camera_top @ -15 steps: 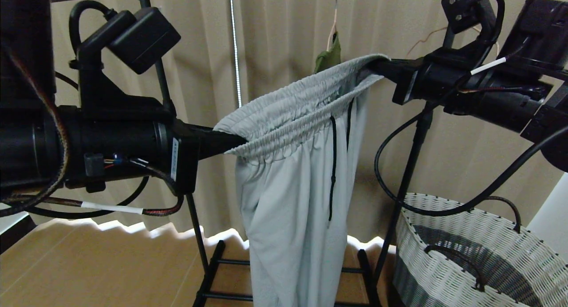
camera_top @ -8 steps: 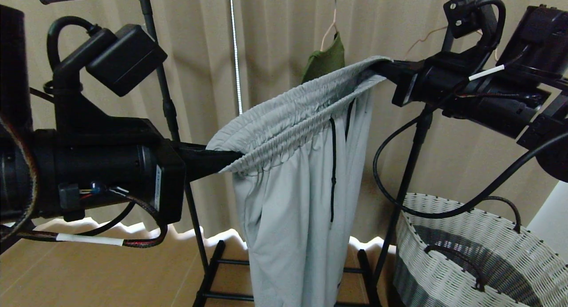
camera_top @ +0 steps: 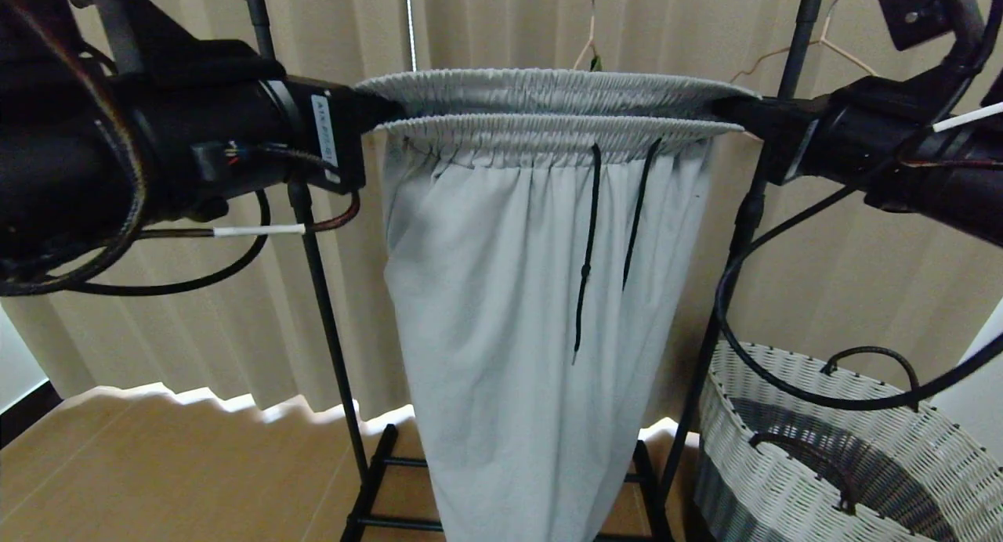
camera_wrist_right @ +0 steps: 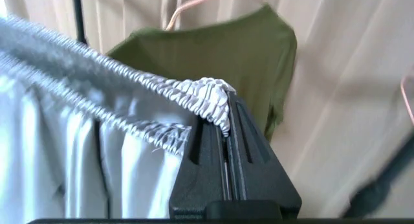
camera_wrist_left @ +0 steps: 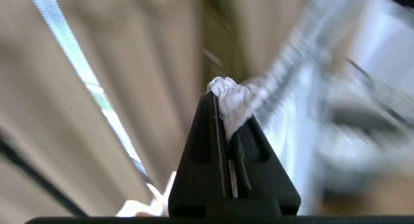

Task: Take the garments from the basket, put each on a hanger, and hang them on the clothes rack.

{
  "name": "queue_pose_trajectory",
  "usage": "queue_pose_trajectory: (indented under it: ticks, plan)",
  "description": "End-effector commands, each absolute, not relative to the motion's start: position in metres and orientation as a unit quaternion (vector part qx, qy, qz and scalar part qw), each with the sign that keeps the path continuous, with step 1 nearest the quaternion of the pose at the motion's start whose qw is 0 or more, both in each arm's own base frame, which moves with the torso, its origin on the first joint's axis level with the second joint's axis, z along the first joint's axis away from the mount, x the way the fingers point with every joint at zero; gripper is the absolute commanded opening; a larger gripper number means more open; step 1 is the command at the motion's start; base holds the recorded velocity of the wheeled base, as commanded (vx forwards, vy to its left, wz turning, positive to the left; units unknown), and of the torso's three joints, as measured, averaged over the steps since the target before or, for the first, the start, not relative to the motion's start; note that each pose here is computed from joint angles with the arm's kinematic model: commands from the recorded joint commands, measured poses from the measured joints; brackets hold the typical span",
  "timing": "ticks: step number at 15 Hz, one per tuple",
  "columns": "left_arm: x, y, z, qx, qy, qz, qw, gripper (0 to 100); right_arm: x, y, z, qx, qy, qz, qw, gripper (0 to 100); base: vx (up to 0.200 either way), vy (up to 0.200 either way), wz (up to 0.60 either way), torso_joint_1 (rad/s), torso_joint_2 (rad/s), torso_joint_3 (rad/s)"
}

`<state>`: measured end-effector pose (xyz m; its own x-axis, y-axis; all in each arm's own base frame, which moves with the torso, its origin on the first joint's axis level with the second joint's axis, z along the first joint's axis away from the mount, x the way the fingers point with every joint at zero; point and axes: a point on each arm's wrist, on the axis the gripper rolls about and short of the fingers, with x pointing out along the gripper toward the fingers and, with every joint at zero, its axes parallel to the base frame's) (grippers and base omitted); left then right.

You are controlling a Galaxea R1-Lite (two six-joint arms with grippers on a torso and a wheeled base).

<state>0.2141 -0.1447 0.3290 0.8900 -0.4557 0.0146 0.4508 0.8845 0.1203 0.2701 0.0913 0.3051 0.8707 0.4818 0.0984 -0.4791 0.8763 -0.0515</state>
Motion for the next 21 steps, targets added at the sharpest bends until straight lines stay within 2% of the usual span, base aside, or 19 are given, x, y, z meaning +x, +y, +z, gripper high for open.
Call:
queue_pose_trajectory:
  ticks: [1,4,6,10,19,20,21]
  plan:
    - [0.242,-0.163,0.319,0.059,-0.019,-0.219,0.974,0,0.235,0.078,0.313,-0.013,-0.060,0.248,0.967,0,0.000,0.000,0.00,0.000,0.00,0.000]
    - [0.243,-0.165,0.310,0.062,-0.006,-0.221,0.973,0,0.210,0.076,0.296,-0.014,-0.031,0.259,0.965,0,0.000,0.000,0.00,0.000,0.00,0.000]
    - [0.242,-0.165,0.304,0.068,0.005,-0.224,0.972,0,0.207,0.077,0.283,-0.016,-0.013,0.262,0.965,0,0.000,0.000,0.00,0.000,0.00,0.000]
    - [0.232,-0.162,0.296,0.081,0.034,-0.230,0.969,0,0.207,0.079,0.278,-0.017,-0.005,0.267,0.964,0,0.000,0.000,0.00,0.000,0.00,0.000]
    - [0.226,-0.157,0.303,0.078,0.029,-0.229,0.970,0,0.208,0.091,0.270,-0.019,0.009,0.289,0.957,0,0.000,0.000,0.00,0.000,0.00,0.000]
    - [0.226,-0.157,0.303,0.078,0.029,-0.229,0.970,0,0.208,0.091,0.269,-0.019,0.011,0.289,0.957,100,0.000,0.000,0.00,0.000,0.00,0.000]
    - [0.226,-0.157,0.303,0.078,0.028,-0.229,0.970,0,0.207,0.090,0.268,-0.019,0.013,0.289,0.957,100,0.000,0.000,0.00,0.000,0.00,0.000]
